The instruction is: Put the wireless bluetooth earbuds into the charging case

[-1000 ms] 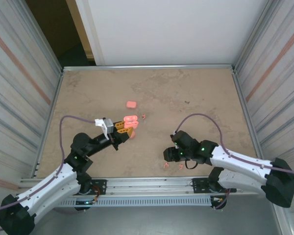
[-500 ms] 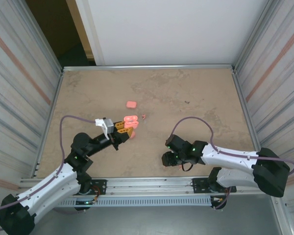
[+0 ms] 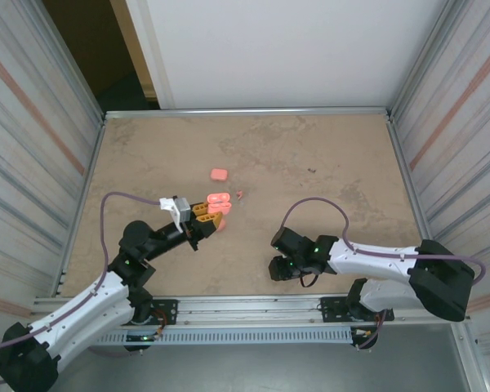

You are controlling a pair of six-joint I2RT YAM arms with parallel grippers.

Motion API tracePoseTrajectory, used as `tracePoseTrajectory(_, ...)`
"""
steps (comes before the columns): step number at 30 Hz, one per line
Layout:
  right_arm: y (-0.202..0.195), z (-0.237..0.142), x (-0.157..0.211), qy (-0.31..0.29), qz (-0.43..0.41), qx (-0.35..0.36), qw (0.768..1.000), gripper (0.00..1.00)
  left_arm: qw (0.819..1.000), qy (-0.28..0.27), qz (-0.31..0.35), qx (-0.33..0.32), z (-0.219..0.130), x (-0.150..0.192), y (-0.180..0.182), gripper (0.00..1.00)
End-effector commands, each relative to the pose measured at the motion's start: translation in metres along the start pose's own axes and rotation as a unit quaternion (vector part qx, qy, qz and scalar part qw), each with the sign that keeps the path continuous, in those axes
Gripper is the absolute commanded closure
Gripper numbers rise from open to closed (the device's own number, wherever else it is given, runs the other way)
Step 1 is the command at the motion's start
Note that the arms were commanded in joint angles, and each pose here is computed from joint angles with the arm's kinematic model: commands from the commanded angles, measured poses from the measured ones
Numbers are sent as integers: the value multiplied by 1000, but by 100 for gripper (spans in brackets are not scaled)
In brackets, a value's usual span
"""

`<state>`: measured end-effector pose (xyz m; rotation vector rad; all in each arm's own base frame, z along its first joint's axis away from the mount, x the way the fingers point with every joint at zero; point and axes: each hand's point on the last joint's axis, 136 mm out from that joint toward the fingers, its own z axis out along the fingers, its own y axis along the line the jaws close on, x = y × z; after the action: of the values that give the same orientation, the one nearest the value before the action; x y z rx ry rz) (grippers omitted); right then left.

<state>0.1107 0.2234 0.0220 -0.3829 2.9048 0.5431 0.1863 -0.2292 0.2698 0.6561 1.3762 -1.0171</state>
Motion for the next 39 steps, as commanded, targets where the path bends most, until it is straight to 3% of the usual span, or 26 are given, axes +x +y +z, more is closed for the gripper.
tracePoseTrajectory(1,8,-2,-2,3,0,-6,1000,64,1000,-12,8,2,0,-6,-3,100)
tracePoseTrajectory(20,9,-4,-7,-9,-14,-1,1000,79,1000,-7,5,5,1,-5,-3,100)
tracePoseTrajectory(28,16,-34,-28,-62,-53,0,997,79,1000,-3,-3,9,2,0,-4,100)
tracePoseTrajectory(39,47,-115,-89,-208,-141,-21,968,79,999,15,-26,39,12,13,-7,100)
